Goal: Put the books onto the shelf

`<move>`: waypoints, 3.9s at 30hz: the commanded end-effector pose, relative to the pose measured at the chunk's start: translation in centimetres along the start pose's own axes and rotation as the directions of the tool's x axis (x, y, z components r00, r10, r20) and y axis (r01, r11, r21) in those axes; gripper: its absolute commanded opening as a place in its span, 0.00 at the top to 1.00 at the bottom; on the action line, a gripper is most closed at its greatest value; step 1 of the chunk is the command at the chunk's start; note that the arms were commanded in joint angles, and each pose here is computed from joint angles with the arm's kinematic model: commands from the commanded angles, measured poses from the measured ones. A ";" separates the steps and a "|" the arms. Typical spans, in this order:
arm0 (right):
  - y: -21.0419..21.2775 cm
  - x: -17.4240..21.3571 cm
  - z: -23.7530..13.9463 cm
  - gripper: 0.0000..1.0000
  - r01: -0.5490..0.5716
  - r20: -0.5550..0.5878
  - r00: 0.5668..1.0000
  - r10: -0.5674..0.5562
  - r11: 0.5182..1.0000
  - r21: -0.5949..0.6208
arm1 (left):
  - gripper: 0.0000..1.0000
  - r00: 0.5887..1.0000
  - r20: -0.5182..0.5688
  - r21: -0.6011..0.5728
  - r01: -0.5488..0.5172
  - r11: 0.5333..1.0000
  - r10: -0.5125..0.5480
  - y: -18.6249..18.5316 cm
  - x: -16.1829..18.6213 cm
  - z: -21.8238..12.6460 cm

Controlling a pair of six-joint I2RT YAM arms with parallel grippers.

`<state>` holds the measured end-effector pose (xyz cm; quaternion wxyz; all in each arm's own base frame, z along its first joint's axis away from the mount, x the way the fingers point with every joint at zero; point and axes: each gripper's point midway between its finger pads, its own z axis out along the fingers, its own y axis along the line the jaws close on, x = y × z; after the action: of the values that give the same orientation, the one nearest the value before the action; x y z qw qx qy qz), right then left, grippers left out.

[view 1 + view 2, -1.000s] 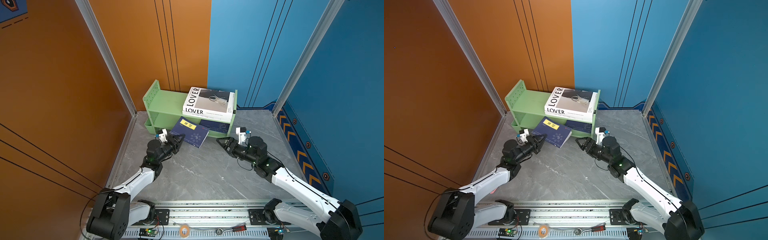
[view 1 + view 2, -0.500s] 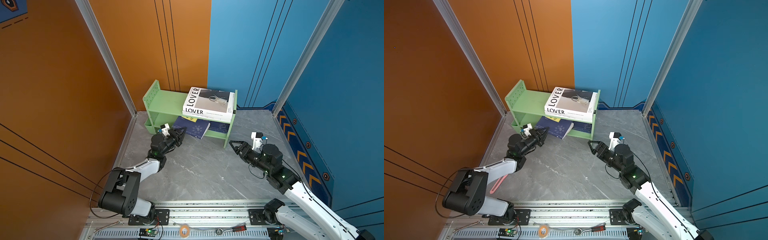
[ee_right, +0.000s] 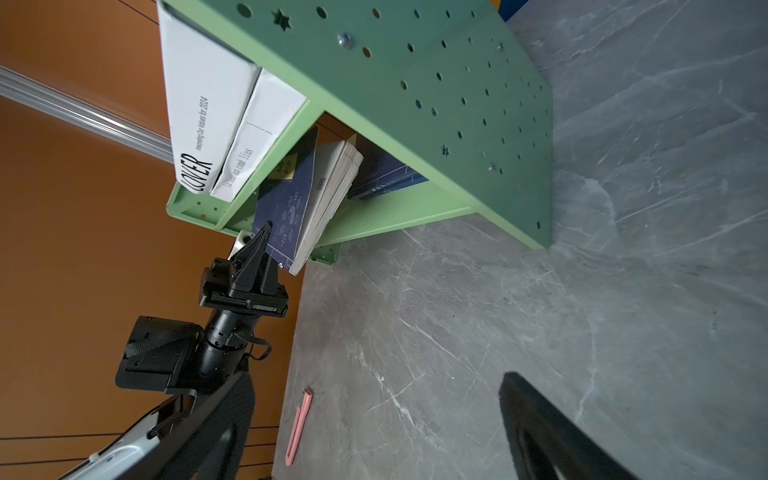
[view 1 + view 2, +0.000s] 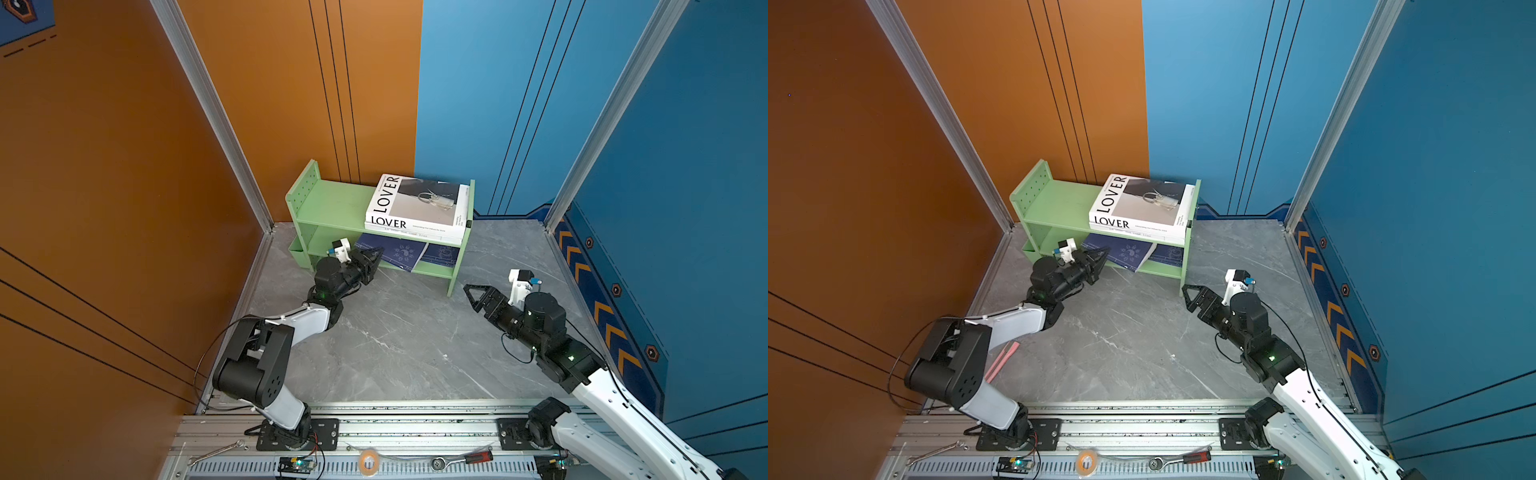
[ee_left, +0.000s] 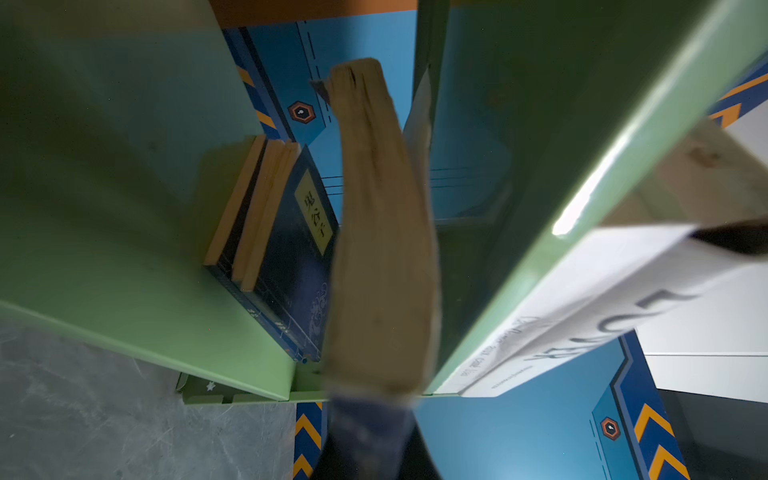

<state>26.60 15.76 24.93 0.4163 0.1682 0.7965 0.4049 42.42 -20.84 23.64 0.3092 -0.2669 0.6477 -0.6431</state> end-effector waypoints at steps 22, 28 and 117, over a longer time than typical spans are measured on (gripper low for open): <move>-0.8 -4.4 1.7 0.00 0.218 0.172 0.951 -0.257 0.951 0.217 | 1.00 0.997 0.067 0.017 -0.030 0.999 0.028 -0.2 0.1 6.7; 0.7 -4.8 3.1 0.00 0.365 0.216 0.876 -0.431 0.886 0.286 | 1.00 0.996 0.070 0.031 -0.052 0.998 0.050 -0.8 0.9 9.3; -7.4 -7.7 -9.4 0.00 0.067 0.424 0.840 -0.337 0.842 0.536 | 0.75 0.958 0.058 -0.209 -0.265 0.941 0.282 0.2 8.3 8.9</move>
<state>24.66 2.67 27.14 0.5983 0.2706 0.7480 0.0970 43.68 -34.72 20.24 0.3621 -0.2634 0.7359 -0.5079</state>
